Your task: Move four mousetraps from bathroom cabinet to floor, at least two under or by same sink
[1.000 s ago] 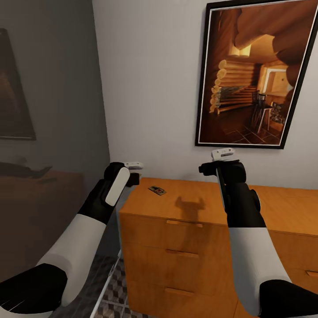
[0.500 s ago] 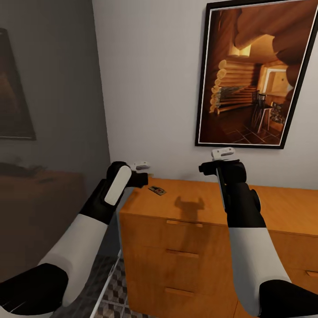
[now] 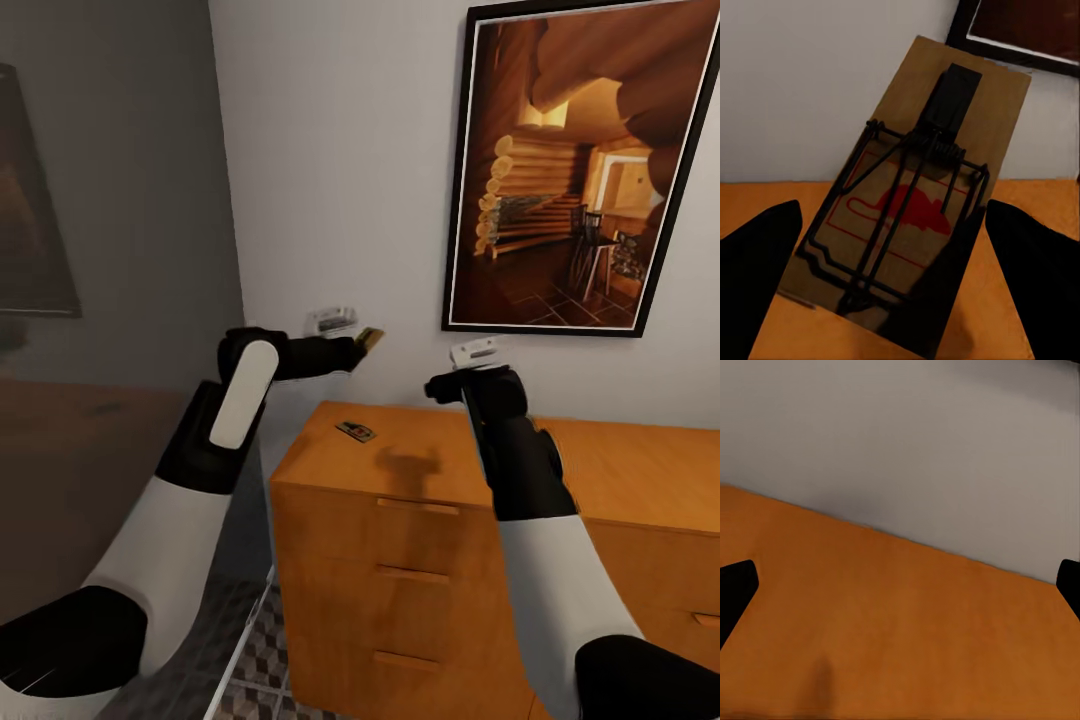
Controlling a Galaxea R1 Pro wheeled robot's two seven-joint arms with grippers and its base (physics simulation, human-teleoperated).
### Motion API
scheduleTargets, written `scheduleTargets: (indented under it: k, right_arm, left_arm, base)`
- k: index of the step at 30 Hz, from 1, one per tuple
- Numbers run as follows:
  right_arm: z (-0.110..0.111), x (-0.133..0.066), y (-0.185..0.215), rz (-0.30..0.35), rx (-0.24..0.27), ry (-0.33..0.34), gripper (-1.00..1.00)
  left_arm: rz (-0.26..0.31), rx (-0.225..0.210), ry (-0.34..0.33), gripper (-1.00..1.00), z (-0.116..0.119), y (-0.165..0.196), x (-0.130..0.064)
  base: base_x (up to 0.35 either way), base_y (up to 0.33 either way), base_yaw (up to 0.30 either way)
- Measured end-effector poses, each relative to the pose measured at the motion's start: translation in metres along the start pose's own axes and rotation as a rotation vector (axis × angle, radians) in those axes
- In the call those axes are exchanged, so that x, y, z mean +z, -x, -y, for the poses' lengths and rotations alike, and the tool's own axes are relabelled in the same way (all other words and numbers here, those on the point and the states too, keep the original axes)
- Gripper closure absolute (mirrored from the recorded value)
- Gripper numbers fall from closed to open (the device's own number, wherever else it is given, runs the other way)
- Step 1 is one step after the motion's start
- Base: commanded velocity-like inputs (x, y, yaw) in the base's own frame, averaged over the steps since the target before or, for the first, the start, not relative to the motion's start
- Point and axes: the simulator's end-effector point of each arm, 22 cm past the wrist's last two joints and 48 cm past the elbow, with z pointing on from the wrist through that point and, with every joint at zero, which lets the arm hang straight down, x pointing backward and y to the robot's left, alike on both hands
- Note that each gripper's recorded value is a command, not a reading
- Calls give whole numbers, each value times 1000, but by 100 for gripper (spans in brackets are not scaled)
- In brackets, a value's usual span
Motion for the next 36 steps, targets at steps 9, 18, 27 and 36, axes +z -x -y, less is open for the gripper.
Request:
scheduleTargets:
  k: [9, 18, 27, 36]
  right_arm:
    - [-55, 28, -53, -148, -121, 78, -100]
    - [-54, 7, -12, -38, -98, 84, -100]
    - [-53, 2, -4, -16, -88, 88, -100]
    - [-53, 2, -4, -16, -86, 92, -100]
  left_arm:
    - [76, 28, -29, 100, 15, 32, -14]
    - [108, 40, -47, 100, 24, 43, -23]
    - [116, 42, -51, 100, 26, 45, -25]
    - [115, 44, -47, 100, 24, 45, -26]
  base:
    - [0, 0, 0]
    - [0, 0, 5]
    - [0, 0, 208]
    - [0, 0, 64]
